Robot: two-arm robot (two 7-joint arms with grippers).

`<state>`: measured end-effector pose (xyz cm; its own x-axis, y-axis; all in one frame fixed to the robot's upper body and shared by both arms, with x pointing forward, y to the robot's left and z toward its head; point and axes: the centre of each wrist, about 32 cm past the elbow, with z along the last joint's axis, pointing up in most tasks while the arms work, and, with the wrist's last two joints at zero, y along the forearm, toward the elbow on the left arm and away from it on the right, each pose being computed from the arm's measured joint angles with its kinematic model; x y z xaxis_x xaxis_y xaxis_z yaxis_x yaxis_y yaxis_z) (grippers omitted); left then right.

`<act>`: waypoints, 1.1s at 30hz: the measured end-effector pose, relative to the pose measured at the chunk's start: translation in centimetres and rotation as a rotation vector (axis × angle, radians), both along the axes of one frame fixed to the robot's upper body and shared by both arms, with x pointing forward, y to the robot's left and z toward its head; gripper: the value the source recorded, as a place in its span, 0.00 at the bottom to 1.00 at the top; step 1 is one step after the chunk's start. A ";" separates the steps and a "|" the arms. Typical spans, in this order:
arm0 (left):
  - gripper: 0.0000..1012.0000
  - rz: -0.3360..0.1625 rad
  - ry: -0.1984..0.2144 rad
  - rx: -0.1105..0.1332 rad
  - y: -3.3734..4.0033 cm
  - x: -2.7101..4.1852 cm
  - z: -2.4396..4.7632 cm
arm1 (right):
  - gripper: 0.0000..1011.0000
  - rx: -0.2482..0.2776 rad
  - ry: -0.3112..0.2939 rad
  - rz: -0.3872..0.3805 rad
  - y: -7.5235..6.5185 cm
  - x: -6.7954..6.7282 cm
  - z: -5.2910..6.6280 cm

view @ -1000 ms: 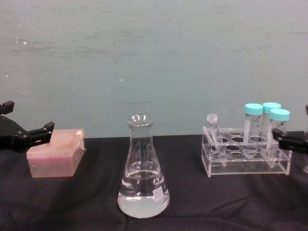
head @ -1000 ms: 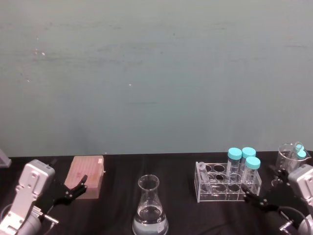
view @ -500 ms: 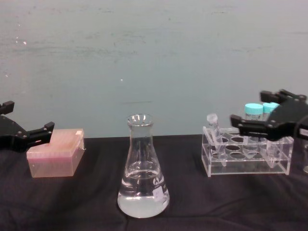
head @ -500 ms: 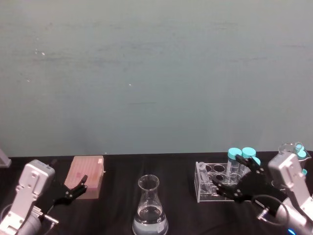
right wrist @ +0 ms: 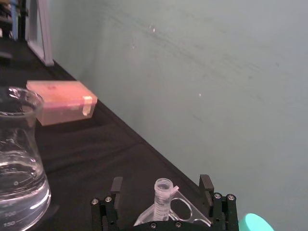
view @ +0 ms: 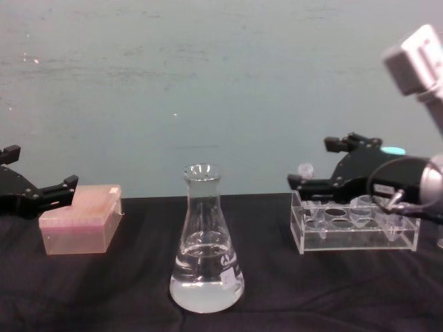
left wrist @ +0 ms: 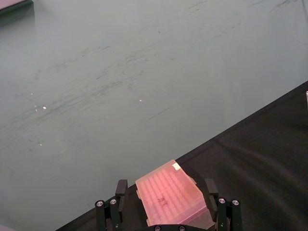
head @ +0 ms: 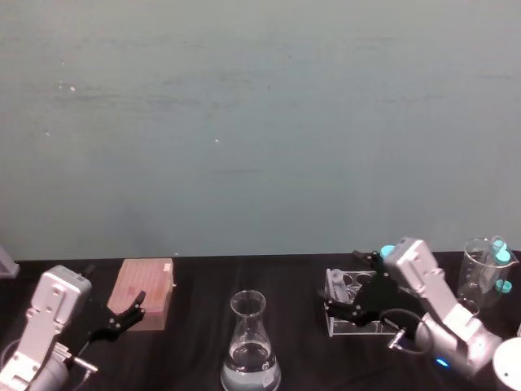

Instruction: Pour the liquid from the test tube into the beaker using one hand.

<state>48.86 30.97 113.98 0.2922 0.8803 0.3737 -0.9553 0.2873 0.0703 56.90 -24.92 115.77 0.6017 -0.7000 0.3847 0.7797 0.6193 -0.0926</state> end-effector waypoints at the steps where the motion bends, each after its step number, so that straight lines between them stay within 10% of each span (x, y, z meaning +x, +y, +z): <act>1: 0.99 0.000 0.000 0.000 0.00 0.00 0.00 | 0.99 -0.007 0.002 -0.003 0.2 0.1 0.0; 33: 0.99 0.000 0.000 0.000 0.00 0.00 0.00 | 0.99 -0.072 0.014 -0.092 2.3 0.5 -1.4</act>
<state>48.86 30.97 113.98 0.2923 0.8803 0.3738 -0.9553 0.2873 0.0703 57.36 -22.58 114.41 0.5414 -0.7237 0.4281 0.8315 0.5363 -0.1450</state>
